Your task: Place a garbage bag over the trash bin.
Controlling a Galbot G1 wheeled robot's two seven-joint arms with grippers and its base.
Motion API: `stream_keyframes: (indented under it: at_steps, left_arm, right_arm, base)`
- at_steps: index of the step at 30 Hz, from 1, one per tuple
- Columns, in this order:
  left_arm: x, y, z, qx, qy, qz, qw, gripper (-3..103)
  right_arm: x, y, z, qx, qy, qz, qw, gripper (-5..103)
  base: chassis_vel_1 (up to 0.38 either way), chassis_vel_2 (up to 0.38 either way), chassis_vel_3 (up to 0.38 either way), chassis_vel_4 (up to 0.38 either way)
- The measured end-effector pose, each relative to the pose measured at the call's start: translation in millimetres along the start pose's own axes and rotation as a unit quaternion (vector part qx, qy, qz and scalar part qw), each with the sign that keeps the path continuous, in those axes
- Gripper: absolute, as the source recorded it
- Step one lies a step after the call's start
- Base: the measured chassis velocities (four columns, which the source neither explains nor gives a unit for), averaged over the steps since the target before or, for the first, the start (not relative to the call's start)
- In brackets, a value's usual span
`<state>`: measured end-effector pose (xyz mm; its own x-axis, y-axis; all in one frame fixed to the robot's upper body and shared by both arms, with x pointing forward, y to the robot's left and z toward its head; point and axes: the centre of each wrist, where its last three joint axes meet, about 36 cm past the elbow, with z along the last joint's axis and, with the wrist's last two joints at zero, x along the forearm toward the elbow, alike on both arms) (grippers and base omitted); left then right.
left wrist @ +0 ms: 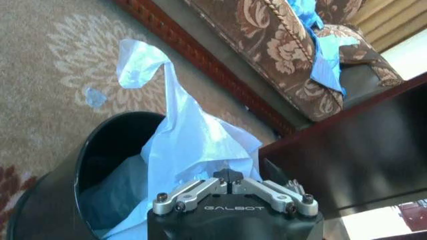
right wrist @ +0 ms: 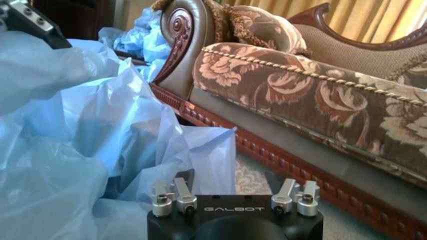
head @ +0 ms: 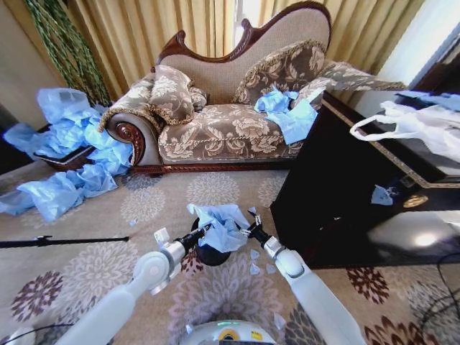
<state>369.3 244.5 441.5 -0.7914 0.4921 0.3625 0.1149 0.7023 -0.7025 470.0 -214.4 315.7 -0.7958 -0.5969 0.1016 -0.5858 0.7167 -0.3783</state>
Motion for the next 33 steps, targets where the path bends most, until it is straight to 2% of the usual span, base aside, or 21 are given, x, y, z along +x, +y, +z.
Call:
stream_keyframes:
  at_steps: [3,6,7,10,11,14,16,19,21,22,26,27,29,31,32,33]
  left_arm:
    - [1.5,-0.9,2.9,-0.001,0.002,0.002,1.0000,0]
    - [5.2,-1.3,8.8,-0.002,0.004,0.007,1.0000,0]
    - [5.2,-1.3,8.8,-0.002,0.004,0.007,1.0000,0]
    - [9.2,-1.2,10.6,-0.004,-0.001,0.013,0.9999,0]
    - [9.2,-1.2,10.6,-0.004,-0.001,0.013,0.9999,0]
    - [12.2,2.0,11.4,-0.019,-0.011,0.025,0.9994,0]
    - [13.1,3.1,11.0,-0.024,-0.015,0.028,0.9992,0]
    - [15.3,5.3,9.8,-0.030,-0.020,0.030,0.9989,0]
    - [17.0,9.3,11.2,-0.047,-0.031,0.037,0.9977,0]
    - [17.0,9.3,11.2,-0.047,-0.031,0.037,0.9977,0]
    - [17.4,33.2,12.5,-0.124,-0.064,0.040,0.9894,0]
    - [17.4,33.2,12.5,-0.124,-0.064,0.040,0.9894,0]
    - [17.3,40.6,9.7,-0.145,-0.077,0.037,0.9857,0]
    - [14.3,51.5,5.3,-0.190,-0.099,0.032,0.9764,0]
    - [14.3,51.5,5.3,-0.190,-0.099,0.032,0.9764,0]
    - [11.9,57.8,3.9,-0.218,-0.107,0.029,0.9696,0]
  right_arm:
    - [-4.3,-3.0,-1.8,0.005,0.003,-0.004,1.000,62]
    - [-10.2,-7.5,-2.5,0.010,0.008,-0.011,1.000,46]
    - [-10.2,-7.5,-2.5,0.010,0.008,-0.011,1.000,46]
    - [-13.3,-8.2,3.6,0.008,0.016,-0.015,1.000,30]
    - [-13.3,-8.2,3.6,0.008,0.016,-0.015,1.000,30]
    - [-17.1,-8.0,5.9,0.001,0.023,-0.003,1.000,14]
    - [-17.5,-9.4,6.0,-0.002,0.024,0.005,1.000,14]
    - [-16.7,-11.4,5.8,-0.011,0.027,0.019,0.999,3]
    - [-14.1,-12.4,5.7,-0.019,0.031,0.037,0.999,1]
    - [-14.1,-12.4,5.7,-0.019,0.031,0.037,0.999,1]
    - [-1.0,-6.9,2.8,-0.040,0.043,0.067,0.996,0]
    - [-1.0,-6.9,2.8,-0.040,0.043,0.067,0.996,0]
    - [6.1,-2.5,0.7,-0.053,0.049,0.078,0.994,0]
    - [17.2,7.5,-2.4,-0.073,0.054,0.088,0.992,0]
    - [17.2,7.5,-2.4,-0.073,0.054,0.088,0.992,0]
    - [21.7,13.6,-6.1,-0.085,0.055,0.090,0.991,0]
  base:
    - [0.000,0.000,0.000,0.000]
    - [0.000,0.000,0.000,0.000]
    - [0.000,0.000,0.000,0.000]
    - [0.000,0.000,0.000,0.000]
    - [0.000,0.000,0.000,0.000]
    - [0.000,0.000,0.000,0.000]
    - [0.000,0.000,0.000,0.000]
    - [0.000,0.000,0.000,0.000]
    - [0.000,0.000,0.000,0.000]
    - [0.000,0.000,0.000,0.000]
    - [0.000,0.000,0.000,0.000]
    - [0.000,0.000,0.000,0.000]
    - [0.000,0.000,0.000,0.000]
    - [0.000,0.000,0.000,0.000]
    - [0.000,0.000,0.000,0.000]
    - [0.000,0.000,0.000,0.000]
